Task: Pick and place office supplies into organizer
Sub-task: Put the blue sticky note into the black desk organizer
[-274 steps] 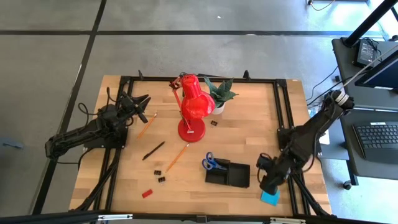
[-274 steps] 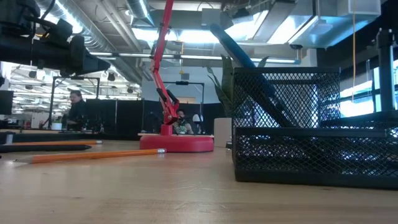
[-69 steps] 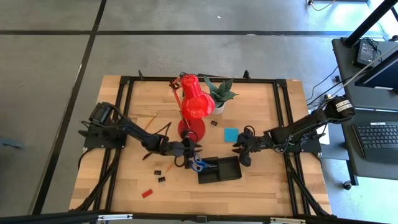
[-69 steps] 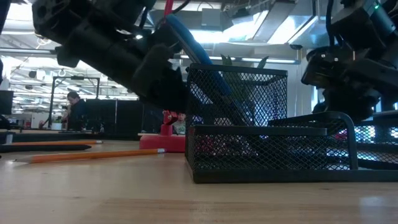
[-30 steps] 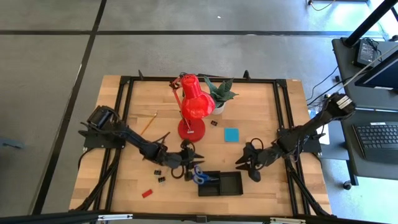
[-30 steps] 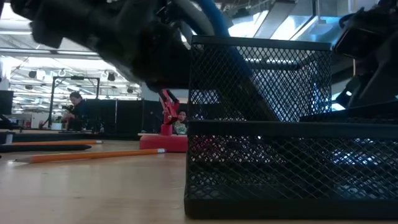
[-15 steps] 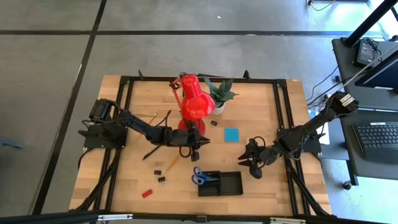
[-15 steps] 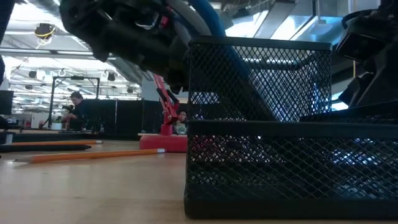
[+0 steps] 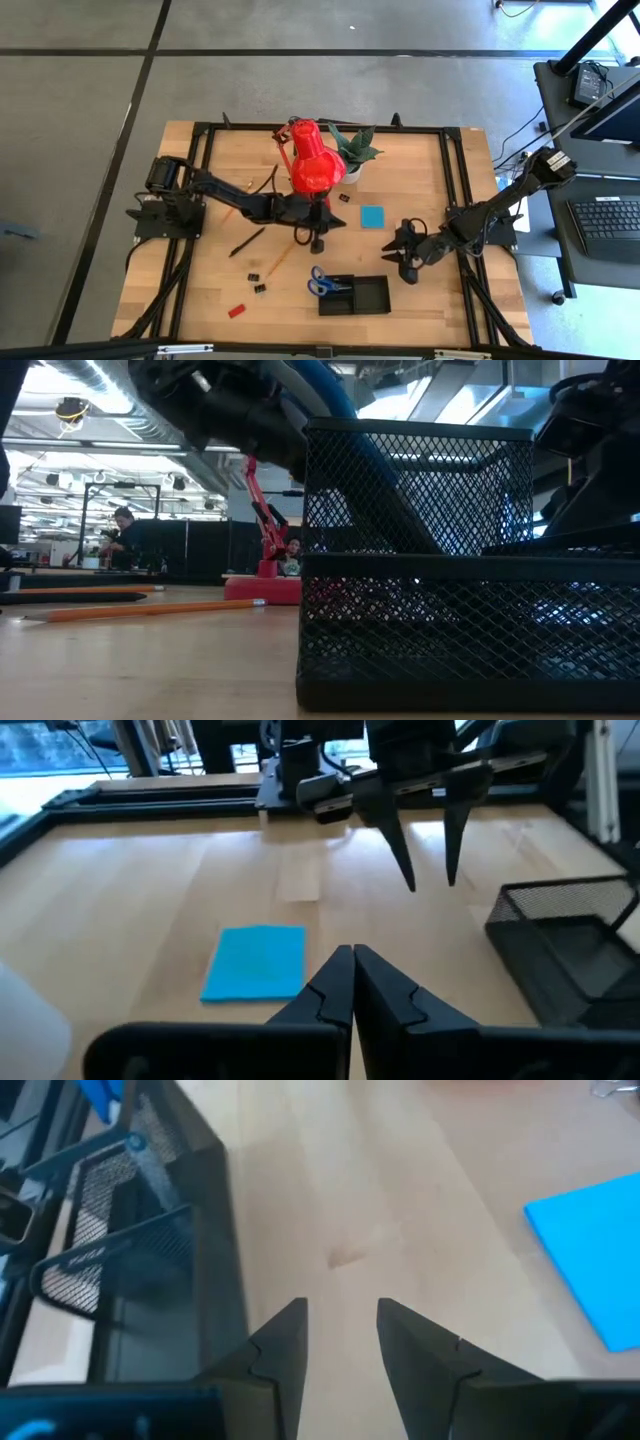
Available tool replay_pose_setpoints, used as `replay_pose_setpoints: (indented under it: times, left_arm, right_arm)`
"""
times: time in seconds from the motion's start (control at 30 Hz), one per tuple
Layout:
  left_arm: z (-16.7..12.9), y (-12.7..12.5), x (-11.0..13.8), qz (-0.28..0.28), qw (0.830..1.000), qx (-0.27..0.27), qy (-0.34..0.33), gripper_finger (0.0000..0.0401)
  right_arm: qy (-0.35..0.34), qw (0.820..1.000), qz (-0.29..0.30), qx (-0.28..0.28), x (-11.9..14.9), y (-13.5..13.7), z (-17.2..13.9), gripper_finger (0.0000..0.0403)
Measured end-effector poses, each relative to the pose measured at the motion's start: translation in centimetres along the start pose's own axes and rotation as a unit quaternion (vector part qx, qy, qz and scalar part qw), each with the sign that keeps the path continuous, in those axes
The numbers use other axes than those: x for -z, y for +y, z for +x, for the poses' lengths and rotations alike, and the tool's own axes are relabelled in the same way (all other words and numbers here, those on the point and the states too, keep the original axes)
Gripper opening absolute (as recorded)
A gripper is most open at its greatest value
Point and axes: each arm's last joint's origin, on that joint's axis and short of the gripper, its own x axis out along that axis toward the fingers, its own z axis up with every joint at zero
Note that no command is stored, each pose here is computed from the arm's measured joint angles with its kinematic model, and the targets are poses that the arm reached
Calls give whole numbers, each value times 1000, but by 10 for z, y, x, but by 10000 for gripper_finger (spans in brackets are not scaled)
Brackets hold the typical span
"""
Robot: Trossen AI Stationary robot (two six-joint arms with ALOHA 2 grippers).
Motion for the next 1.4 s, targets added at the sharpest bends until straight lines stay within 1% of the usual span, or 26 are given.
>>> replay_pose_setpoints:
  times: [0.27,0.33,0.43,0.6,0.73,0.8,0.9,1.0,1.07,1.13,1.27,1.33,1.4]
  left_arm:
    - [6,4,-14,53,998,2,42,2]
    - [7,5,-16,75,996,15,53,2]
    - [10,5,-18,108,992,26,52,2]
    - [12,10,-26,186,980,34,70,2]
    - [12,11,-31,240,966,78,61,2]
    - [13,10,-35,258,960,92,61,2]
    - [13,9,-39,280,952,100,69,2]
    - [13,5,-43,305,946,92,55,2]
    - [16,1,-42,316,944,83,51,2]
    - [20,-1,-36,320,942,79,65,1]
    - [34,-7,-12,324,937,79,102,1]
    - [40,-12,0,333,932,61,127,1]
    - [48,-16,8,349,925,31,147,1]
  right_arm:
    - [-5,1000,12,11,-3,-4,2,127]
    - [-6,1000,15,14,-4,-6,2,127]
    - [-8,1000,18,18,-5,-7,3,127]
    - [-8,1000,21,19,-6,-8,3,126]
    - [-8,999,27,19,-6,-8,3,126]
    - [-7,999,30,19,-6,-8,3,126]
    - [-2,999,29,25,-4,-9,3,126]
    - [2,999,28,28,-4,-9,3,126]
    - [2,999,28,28,-3,-9,3,126]
    - [2,999,28,28,-3,-9,3,126]
    - [3,999,27,29,-3,-10,3,126]
    - [5,999,27,30,-3,-10,3,126]
    - [5,999,27,30,-3,-10,3,126]
